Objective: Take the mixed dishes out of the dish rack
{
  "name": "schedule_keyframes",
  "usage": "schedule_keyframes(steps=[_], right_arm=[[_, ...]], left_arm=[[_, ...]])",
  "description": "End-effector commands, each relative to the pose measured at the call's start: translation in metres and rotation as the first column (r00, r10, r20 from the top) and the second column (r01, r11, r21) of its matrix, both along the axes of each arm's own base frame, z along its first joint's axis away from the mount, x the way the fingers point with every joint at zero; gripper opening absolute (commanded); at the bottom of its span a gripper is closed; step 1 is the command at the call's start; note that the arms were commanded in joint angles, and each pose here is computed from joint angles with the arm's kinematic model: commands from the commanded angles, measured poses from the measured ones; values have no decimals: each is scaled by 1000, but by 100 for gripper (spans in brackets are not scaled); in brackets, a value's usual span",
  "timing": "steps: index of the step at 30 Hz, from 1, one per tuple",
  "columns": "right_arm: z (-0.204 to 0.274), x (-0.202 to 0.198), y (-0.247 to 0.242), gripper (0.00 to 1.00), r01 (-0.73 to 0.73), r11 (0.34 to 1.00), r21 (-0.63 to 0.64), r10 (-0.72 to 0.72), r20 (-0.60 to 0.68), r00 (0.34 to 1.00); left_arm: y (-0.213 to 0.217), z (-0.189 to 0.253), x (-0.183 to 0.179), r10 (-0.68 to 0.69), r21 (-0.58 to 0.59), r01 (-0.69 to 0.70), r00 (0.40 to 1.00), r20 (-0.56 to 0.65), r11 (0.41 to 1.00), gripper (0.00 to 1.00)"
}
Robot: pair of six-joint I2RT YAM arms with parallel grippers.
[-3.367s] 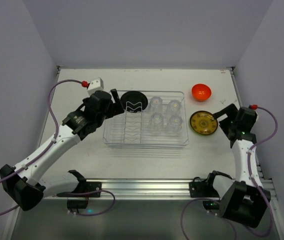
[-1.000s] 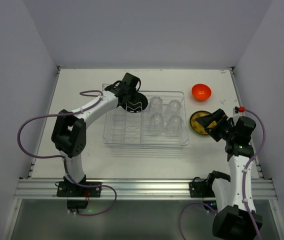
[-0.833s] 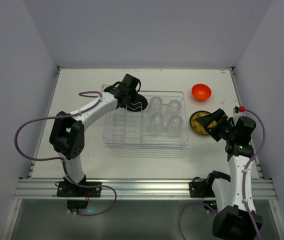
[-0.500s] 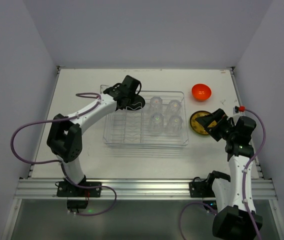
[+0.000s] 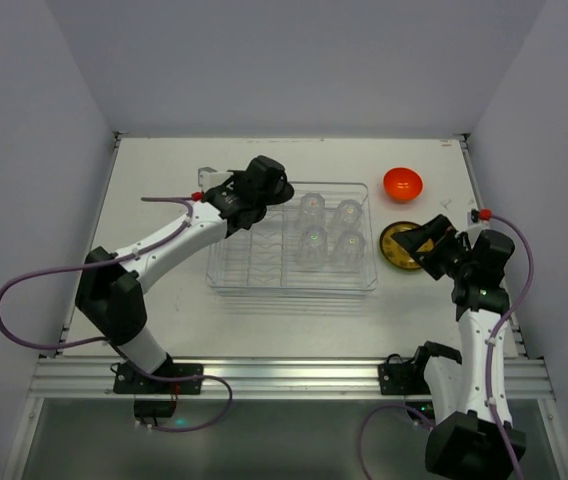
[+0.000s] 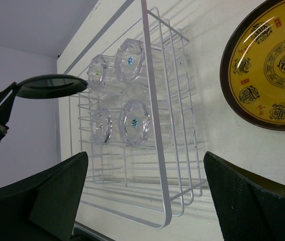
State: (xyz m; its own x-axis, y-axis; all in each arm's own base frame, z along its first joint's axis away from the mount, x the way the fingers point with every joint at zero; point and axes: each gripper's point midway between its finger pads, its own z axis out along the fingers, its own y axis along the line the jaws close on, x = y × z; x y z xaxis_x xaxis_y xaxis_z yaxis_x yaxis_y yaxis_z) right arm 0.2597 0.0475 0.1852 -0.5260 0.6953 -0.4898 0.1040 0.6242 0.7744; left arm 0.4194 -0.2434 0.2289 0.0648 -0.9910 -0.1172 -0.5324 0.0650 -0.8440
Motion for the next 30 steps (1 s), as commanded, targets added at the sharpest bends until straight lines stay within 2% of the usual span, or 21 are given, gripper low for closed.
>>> schedule_keyframes(steps=[1, 4, 6, 7, 8, 10, 12, 13, 14, 15, 17, 18, 19, 20, 21, 22, 25, 27, 28, 29, 30], right_arm=[[17, 2, 1, 99, -23, 1000, -21, 23, 40, 999], [17, 2, 2, 99, -27, 999, -19, 28, 39, 999], [18, 2, 2, 99, -33, 999, -27, 34, 45, 998], [19, 2, 2, 99, -34, 999, -30, 36, 48, 998], [21, 2, 1, 99, -35, 999, -34, 37, 52, 998], [23, 3, 2, 99, -36, 999, -35, 38, 56, 998], [25, 3, 2, 99, -41, 999, -35, 43, 60, 997], [25, 3, 2, 99, -42, 999, -34, 44, 59, 997], [25, 3, 3, 99, -47, 999, -28, 48, 58, 997], [26, 3, 4, 99, -48, 999, -25, 50, 60, 997], [25, 4, 4, 99, -52, 998, -18, 53, 58, 997], [25, 4, 5, 99, -57, 998, -16, 57, 56, 997], [26, 4, 5, 99, -60, 998, -18, 61, 58, 996], [27, 4, 6, 99, -65, 998, -15, 66, 55, 996], [28, 4, 7, 99, -71, 997, -12, 72, 59, 996], [29, 3, 7, 99, -73, 997, -10, 73, 62, 995], [33, 2, 14, 99, -103, 995, 1, 103, 70, 992], [31, 3, 20, 99, -125, 992, 6, 124, 57, 991], [35, 4, 25, 99, -144, 989, -18, 145, 58, 988], [32, 2, 28, 99, -152, 988, -25, 153, 30, 988], [32, 2, 30, 99, -162, 986, -38, 162, 21, 987]], left_arm=[[20, 56, -3, 123, -26, -121, 977, 177, 992, 0], [21, 84, -6, 106, 20, -115, 960, 260, 993, 0], [18, 97, -14, 52, 121, -92, 954, 297, 988, 0], [21, 116, -18, 70, 114, -116, 934, 350, 987, 0], [18, 115, -23, 13, 208, -91, 937, 348, 974, 0], [21, 137, -30, 0, 222, -99, 915, 405, 970, 0], [22, 139, -37, -106, 375, -57, 911, 398, 925, 0], [9, 162, -38, -177, 373, -13, 865, 470, 928, 0], [7, 162, -40, -325, 585, 16, 844, 427, 811, 0], [-6, 166, -45, -430, 643, 67, 795, 427, 763, 0], [-9, 154, -51, -525, 746, 127, 785, 327, 654, 0], [-14, 148, -57, -588, 788, 173, 761, 274, 591, 0], [-16, 144, -61, -642, 848, 192, 738, 208, 495, 0], [-18, 141, -65, -675, 872, 210, 719, 168, 441, 0], [-16, 131, -74, -702, 898, 250, 706, 87, 363, 0], [-17, 125, -84, -729, 928, 269, 685, 4, 258, 0], [-4, 99, -113, -722, 946, 322, 662, -201, 32, 0], [13, 90, -130, -688, 934, 349, 660, -300, -73, 0], [7, 89, -147, -703, 931, 333, 625, -339, -152, 0], [11, 91, -157, -704, 929, 325, 617, -352, -179, 0], [17, 84, -167, -684, 909, 339, 605, -408, -241, 0]])
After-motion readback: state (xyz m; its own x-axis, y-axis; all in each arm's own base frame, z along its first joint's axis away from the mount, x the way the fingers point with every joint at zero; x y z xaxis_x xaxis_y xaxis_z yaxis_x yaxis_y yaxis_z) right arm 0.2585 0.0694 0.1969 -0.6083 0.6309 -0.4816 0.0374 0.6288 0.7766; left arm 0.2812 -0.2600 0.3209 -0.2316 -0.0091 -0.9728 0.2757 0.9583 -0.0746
